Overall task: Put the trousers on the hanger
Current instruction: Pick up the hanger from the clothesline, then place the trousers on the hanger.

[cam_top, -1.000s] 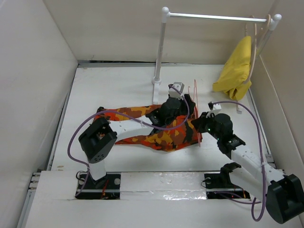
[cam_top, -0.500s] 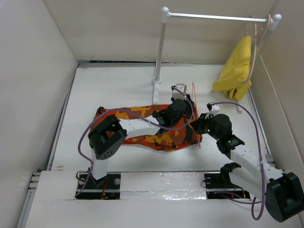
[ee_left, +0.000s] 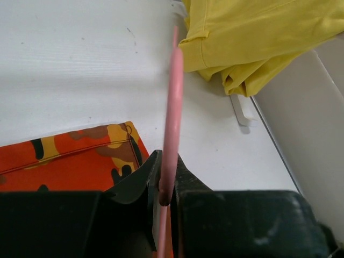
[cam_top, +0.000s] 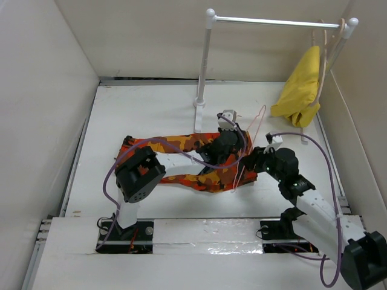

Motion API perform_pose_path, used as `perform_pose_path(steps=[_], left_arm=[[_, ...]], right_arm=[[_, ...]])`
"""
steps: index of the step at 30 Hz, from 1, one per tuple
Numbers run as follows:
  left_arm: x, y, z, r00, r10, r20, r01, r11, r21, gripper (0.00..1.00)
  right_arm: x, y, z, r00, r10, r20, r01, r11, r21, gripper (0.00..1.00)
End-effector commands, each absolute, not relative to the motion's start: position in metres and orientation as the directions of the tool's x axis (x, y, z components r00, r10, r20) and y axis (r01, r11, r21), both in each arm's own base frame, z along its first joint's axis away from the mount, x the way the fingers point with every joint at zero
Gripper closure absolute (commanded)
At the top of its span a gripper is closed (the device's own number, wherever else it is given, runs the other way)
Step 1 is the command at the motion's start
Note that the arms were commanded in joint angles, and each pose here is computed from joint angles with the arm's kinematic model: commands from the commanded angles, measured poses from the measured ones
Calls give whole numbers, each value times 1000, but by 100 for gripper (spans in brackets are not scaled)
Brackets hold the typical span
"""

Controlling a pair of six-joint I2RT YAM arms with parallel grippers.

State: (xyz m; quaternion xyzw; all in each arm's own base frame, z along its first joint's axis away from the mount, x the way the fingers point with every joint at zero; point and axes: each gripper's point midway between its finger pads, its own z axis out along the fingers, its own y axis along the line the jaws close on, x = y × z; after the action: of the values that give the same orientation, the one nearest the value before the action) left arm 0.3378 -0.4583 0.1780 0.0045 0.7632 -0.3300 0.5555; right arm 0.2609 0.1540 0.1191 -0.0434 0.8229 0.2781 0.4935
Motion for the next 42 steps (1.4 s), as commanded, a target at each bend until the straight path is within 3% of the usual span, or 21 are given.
perform_pose_path(steps=[1,4,7,9,10,13,18,21,24,27,34,42], left_arm=[[332,-446,199,-360,-456,-814,369,732,-573,100],[313,-446,198,-398,-516,-758,377,661,-649,100],[293,-452,193,-444,-571,-691,356,595,-721,100],[286,-453,196,-445,-632,-635,333,541,-772,100],[283,-450,189,-443,-645,-623,314,539,-782,100],[282,-452,182,-457,-712,-533,245,476,-845,100],[284,-467,165,-475,-748,-463,195,423,-885,100],[292,-468,152,-455,-759,-465,153,448,-881,100],[296,-467,143,-437,-764,-474,134,465,-875,100],[300,-469,134,-432,-754,-496,117,498,-859,100],[307,-456,118,-414,-737,-535,91,551,-830,100],[310,-444,113,-414,-736,-536,100,549,-830,100]], right_arm=[[259,146,145,-438,208,-874,-349,857,379,47],[250,136,160,-408,205,-890,-347,867,358,33],[251,122,178,-362,212,-908,-325,884,337,34],[250,116,181,-355,200,-913,-318,893,319,47],[253,111,180,-355,201,-913,-305,898,317,70],[258,114,166,-398,178,-900,-327,889,320,100],[275,110,146,-447,184,-876,-302,890,342,100],[283,113,132,-468,188,-863,-308,881,359,97],[295,110,120,-482,209,-851,-269,889,371,79],[311,108,112,-488,223,-844,-244,893,377,53],[321,114,69,-576,244,-780,-196,885,422,50],[314,109,67,-573,239,-784,-172,900,400,42]])
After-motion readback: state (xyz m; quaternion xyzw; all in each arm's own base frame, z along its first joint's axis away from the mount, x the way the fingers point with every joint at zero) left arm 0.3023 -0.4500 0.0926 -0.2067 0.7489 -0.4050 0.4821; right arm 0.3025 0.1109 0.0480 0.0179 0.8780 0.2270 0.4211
